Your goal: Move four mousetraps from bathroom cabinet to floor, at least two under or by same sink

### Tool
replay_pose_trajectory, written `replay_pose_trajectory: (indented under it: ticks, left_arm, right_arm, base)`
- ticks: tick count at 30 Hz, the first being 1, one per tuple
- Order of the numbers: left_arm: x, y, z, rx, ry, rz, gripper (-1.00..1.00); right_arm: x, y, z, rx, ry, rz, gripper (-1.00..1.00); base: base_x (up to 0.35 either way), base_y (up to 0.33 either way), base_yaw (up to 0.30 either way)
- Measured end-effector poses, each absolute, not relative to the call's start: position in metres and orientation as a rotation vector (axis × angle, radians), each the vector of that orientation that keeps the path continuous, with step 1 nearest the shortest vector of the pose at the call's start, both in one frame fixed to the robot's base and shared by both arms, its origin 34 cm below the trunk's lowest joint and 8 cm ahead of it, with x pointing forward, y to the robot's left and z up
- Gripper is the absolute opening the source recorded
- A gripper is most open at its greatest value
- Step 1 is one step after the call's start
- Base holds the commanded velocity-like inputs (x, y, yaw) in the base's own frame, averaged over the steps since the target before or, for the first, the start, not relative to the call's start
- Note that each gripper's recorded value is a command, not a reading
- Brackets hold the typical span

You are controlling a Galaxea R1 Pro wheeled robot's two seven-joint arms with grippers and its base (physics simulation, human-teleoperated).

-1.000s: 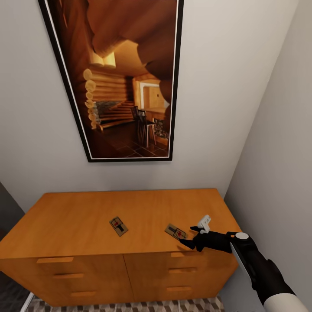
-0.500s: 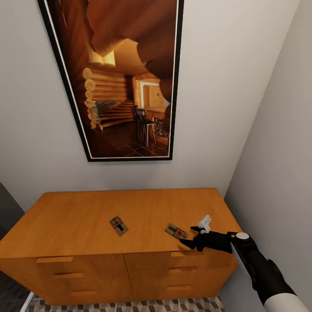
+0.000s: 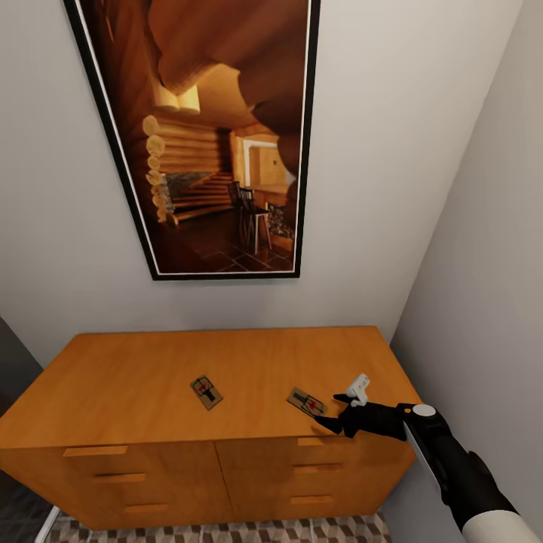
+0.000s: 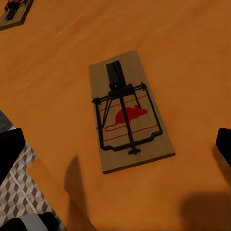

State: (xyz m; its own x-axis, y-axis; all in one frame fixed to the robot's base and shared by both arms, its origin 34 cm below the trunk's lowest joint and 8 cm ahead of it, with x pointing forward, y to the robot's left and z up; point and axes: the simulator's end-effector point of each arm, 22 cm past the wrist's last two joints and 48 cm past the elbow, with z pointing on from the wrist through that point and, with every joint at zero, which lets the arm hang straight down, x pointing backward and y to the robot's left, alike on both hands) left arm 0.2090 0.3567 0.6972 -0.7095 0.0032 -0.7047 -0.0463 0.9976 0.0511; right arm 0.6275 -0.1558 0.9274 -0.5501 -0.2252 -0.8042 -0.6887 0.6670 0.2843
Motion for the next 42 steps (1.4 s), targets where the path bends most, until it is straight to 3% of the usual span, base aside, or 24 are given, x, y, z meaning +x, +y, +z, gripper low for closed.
replay_pose_trajectory:
  ticks: [42]
  left_arm:
    - [0.207,0.357,0.696,-0.030,2.366,0.083,1.00]
  right_arm:
    - [0.633,-0.173,0.916,-0.704,2.145,0.675,1.00]
  base:
    - [0.000,0.000,0.000]
